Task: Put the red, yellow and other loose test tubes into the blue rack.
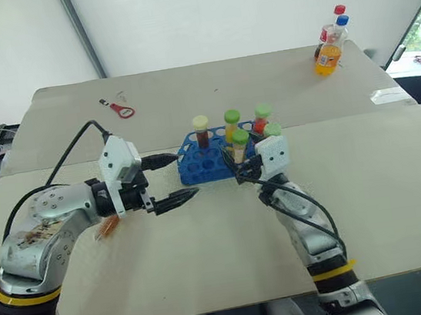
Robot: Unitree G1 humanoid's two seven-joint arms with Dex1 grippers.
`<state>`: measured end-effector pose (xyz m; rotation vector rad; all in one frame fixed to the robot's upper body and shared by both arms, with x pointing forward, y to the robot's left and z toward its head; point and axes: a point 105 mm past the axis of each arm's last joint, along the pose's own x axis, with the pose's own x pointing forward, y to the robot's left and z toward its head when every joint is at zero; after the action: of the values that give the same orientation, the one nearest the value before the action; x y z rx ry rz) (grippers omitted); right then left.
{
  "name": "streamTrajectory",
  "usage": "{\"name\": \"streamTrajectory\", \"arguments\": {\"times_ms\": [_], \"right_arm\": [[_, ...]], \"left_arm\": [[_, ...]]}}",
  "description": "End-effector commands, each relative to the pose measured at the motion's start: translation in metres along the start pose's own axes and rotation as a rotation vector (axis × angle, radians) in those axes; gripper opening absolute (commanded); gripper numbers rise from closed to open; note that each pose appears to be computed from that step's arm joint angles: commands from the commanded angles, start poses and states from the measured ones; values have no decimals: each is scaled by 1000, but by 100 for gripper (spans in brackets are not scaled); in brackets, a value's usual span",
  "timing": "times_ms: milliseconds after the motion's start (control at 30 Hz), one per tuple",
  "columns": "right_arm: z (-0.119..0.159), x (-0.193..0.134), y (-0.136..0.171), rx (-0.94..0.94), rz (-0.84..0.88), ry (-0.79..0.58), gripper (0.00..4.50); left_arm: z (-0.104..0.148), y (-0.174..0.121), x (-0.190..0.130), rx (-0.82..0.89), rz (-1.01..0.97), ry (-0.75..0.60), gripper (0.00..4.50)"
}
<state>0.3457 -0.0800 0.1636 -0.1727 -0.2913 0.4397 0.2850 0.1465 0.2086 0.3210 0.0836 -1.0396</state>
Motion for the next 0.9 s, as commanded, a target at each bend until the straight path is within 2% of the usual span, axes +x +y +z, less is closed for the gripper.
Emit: {"name": "streamTrajectory", "arguments": {"times_ms": [33, 167, 233, 300, 433, 567, 667, 900], "right_arm": [[21, -15, -4, -44, 91, 12, 439], [31, -39, -3, -112, 313, 83, 439], [43, -49, -2, -100, 456, 98, 439], [54, -57, -2, -102, 576, 111, 439], [67, -67, 12, -73, 784, 148, 439], [77, -71, 31, -65, 921, 143, 439], [79, -70, 42, -66, 964, 136, 439], [80, -72, 50, -60, 993, 123, 439]], "left_arm": [[-3, 20, -21, 14, 107, 101, 450], [-16, 36, -42, 44, 180, 272, 450], [-32, 40, -55, 34, 194, 433, 450], [-42, 46, -63, 40, 231, 533, 450], [-45, 52, -64, 8, 234, 592, 450], [-44, 62, -60, -61, 255, 631, 450], [-55, 72, -63, -70, 288, 722, 450], [-72, 81, -57, -165, 289, 791, 450]]}}
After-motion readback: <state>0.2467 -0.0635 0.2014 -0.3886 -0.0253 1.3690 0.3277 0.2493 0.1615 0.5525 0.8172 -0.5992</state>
